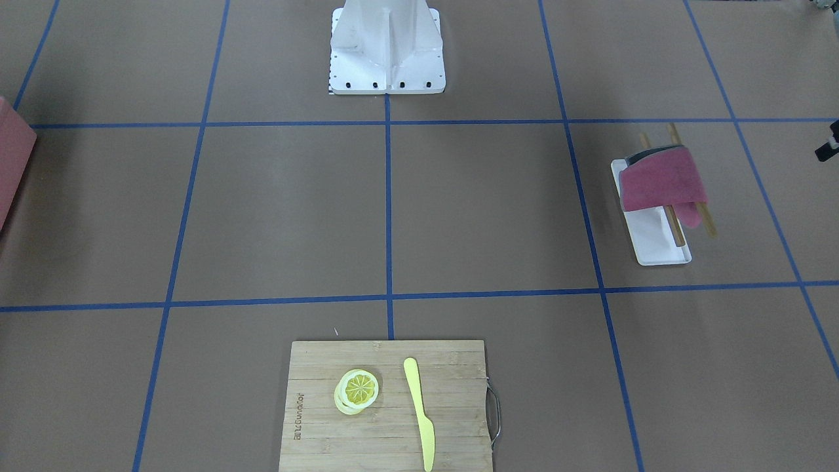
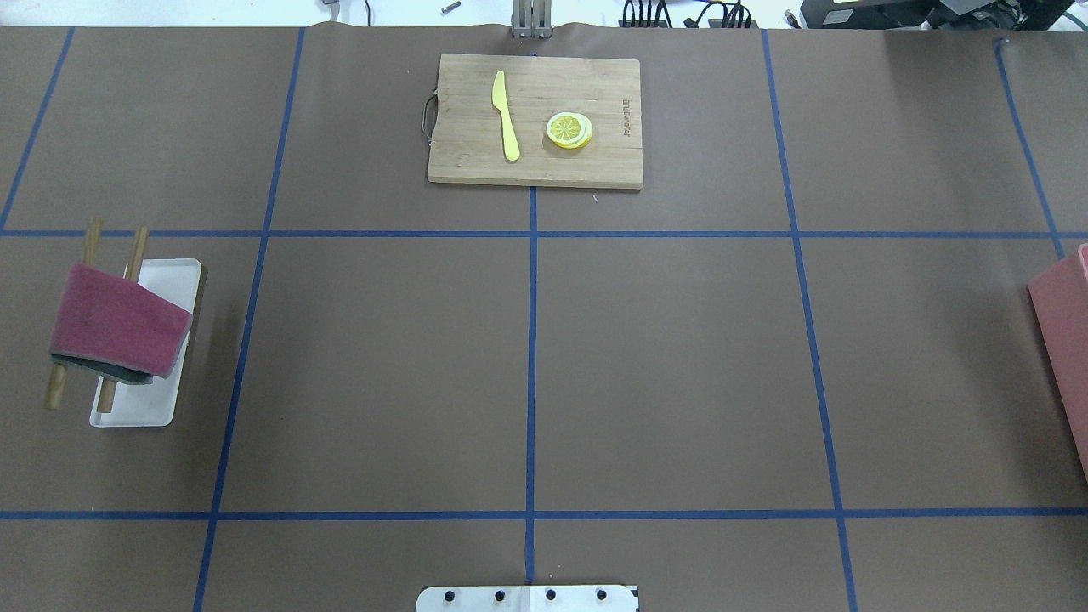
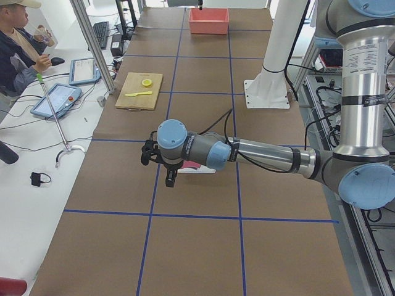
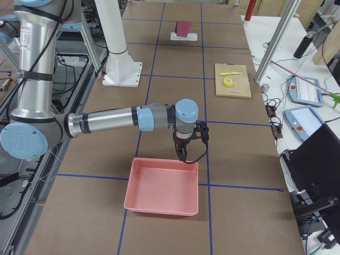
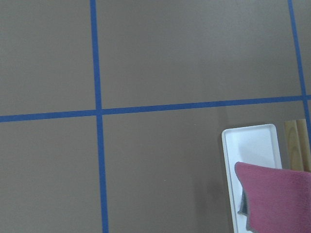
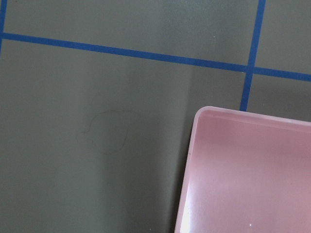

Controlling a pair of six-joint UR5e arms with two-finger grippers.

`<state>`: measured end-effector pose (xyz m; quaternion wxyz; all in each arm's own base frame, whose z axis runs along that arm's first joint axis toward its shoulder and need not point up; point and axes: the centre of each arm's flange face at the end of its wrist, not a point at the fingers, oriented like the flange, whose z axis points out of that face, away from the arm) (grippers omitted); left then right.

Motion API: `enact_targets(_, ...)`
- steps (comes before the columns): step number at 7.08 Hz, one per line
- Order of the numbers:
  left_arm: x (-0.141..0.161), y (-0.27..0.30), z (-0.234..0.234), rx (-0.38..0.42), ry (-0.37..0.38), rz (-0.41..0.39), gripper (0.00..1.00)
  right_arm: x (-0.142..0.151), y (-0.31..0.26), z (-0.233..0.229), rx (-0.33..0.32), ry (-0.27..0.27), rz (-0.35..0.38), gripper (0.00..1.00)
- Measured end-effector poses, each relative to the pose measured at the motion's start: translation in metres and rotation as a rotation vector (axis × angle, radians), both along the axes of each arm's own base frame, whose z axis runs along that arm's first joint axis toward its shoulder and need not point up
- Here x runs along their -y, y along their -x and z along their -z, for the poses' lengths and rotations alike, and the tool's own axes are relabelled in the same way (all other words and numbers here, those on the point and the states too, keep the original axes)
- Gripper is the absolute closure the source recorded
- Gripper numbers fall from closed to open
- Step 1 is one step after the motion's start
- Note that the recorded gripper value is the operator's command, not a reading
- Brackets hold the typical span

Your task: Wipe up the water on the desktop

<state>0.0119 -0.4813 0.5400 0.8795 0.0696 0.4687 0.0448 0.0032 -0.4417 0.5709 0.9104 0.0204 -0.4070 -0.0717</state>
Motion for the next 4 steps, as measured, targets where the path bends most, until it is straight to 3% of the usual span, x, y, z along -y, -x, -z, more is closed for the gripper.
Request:
enact_targets(2, 0.006, -0.045, 0.022, -0.021, 0.108, 0.010, 0.02, 0.000, 0.000, -0.001, 0.000, -0.003, 0.003, 0.00)
enact_targets(4, 0.005, -0.088, 0.039, -0.027, 0.136, -0.026, 0.02, 0.000, 0.000, -0.001, 0.001, -0.008, 0.007, 0.00)
